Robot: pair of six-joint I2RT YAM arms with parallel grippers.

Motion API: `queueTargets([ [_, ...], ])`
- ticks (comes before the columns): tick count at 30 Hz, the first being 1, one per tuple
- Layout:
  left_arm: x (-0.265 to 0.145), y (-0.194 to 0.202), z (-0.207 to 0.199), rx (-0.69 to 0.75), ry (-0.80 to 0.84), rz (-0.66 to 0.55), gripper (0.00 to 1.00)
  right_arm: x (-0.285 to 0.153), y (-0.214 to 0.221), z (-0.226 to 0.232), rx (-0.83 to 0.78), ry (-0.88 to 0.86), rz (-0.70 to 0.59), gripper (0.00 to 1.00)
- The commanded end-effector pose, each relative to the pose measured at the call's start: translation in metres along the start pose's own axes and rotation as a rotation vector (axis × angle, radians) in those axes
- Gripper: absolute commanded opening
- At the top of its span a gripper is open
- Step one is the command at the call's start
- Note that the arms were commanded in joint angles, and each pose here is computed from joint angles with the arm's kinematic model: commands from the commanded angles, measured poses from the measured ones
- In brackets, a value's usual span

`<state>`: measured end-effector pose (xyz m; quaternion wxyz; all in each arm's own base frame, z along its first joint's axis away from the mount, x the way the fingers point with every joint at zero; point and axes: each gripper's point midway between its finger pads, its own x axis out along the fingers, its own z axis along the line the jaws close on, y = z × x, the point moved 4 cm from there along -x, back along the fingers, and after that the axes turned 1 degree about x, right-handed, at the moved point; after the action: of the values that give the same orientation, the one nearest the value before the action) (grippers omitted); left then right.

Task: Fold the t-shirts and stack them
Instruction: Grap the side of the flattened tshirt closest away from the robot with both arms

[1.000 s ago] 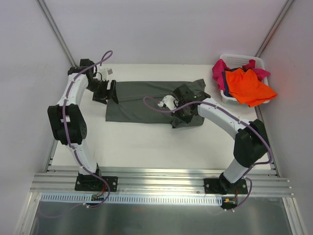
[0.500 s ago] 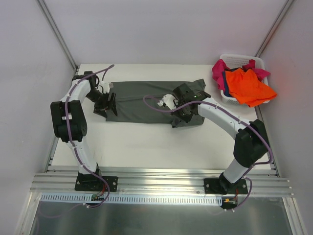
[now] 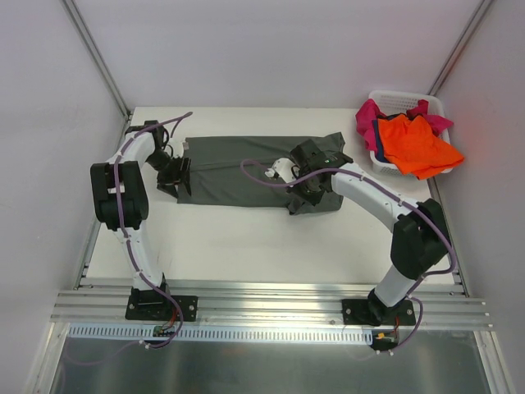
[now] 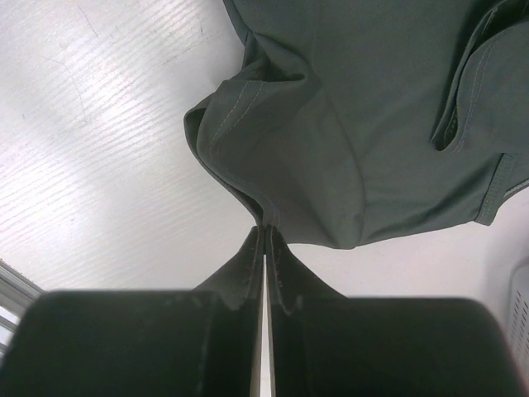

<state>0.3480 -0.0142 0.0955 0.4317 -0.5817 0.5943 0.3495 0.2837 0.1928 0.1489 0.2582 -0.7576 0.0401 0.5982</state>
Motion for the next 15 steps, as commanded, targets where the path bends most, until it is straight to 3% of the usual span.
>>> queueTargets([
  [1,-0.010,0.001,0.013,0.012,-0.102,-0.026,0.54,-0.003,-0.007,-0.007,0.017,0.017,-0.013,0.01],
  [6,-0.010,0.013,0.025,0.055,-0.200,-0.043,0.57,-0.001,-0.006,-0.008,0.029,0.011,-0.011,0.01],
  [15,0.001,0.005,0.030,0.047,-0.209,-0.037,0.54,0.001,-0.011,-0.011,0.036,0.003,-0.012,0.01],
])
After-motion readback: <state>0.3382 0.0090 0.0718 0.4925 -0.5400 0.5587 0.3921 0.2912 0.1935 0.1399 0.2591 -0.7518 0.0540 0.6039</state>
